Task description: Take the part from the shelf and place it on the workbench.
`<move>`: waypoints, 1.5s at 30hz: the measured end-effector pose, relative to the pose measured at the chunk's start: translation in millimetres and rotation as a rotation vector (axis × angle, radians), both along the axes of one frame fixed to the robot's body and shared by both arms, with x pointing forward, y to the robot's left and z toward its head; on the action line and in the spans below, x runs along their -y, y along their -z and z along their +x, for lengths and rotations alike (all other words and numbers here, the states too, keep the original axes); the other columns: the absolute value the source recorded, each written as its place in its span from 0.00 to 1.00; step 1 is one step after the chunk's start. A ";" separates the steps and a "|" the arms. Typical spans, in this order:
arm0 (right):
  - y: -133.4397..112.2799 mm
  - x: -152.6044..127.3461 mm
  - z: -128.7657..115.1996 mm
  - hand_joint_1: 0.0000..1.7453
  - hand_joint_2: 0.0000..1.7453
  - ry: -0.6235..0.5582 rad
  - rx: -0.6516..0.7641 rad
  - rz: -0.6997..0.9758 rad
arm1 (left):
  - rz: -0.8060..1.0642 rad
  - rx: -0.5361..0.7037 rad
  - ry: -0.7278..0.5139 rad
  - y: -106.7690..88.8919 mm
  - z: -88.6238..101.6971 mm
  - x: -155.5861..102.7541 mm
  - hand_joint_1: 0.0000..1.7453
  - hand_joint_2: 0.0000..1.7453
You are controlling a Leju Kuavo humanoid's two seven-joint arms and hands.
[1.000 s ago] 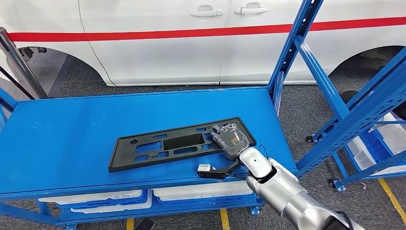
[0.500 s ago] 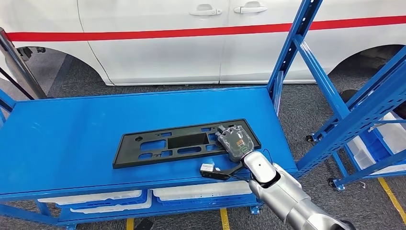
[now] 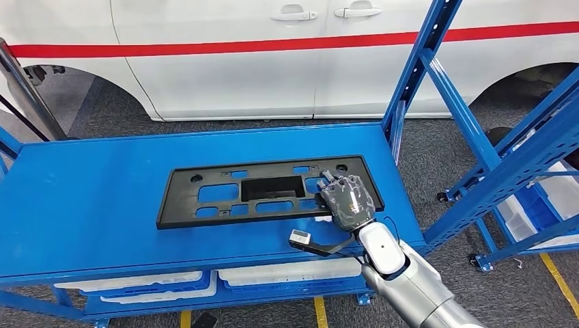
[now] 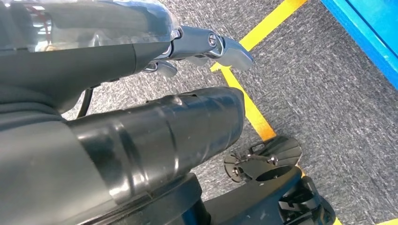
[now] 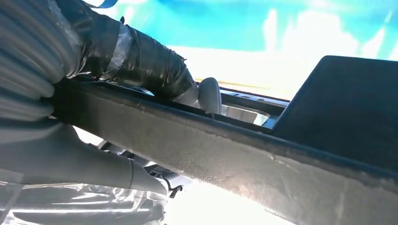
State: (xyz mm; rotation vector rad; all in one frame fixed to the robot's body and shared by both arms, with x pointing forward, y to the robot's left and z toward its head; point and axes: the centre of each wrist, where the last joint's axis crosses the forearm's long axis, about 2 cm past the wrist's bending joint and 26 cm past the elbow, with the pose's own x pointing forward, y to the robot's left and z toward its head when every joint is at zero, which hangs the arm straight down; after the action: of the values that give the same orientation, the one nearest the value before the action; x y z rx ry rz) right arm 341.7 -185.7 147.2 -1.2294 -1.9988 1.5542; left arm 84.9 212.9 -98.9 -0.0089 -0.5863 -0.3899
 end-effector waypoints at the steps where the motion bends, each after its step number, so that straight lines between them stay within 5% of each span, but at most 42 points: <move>1: -3.1 1.5 -4.8 1.00 1.00 0.010 0.031 0.022 | 0.000 0.002 -0.005 0.2 -0.7 -0.2 0.00 0.00; 15: -34.0 4.2 -53.3 1.00 1.00 0.100 0.297 0.218 | 0.005 0.002 -0.033 0.9 -4.4 -1.0 0.00 0.00; 30: -34.3 -10.7 -79.5 1.00 1.00 -0.029 0.343 0.272 | -0.010 0.005 -0.054 1.4 -7.0 -1.0 0.00 0.00; 34: -33.3 -17.8 -85.8 1.00 1.00 -0.089 0.345 0.263 | -0.025 -0.003 -0.064 1.6 -8.0 -0.9 0.00 1.00; 45: -32.8 -39.9 -98.1 1.00 1.00 -0.135 0.320 0.300 | -0.049 -0.003 -0.067 2.0 -9.5 -0.7 0.00 1.00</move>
State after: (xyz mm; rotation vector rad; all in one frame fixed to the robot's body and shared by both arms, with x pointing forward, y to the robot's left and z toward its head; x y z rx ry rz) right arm 243.6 -145.9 180.1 -1.3050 -2.4535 1.1060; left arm 75.4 213.6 -100.9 -0.0362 -0.5919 -0.3103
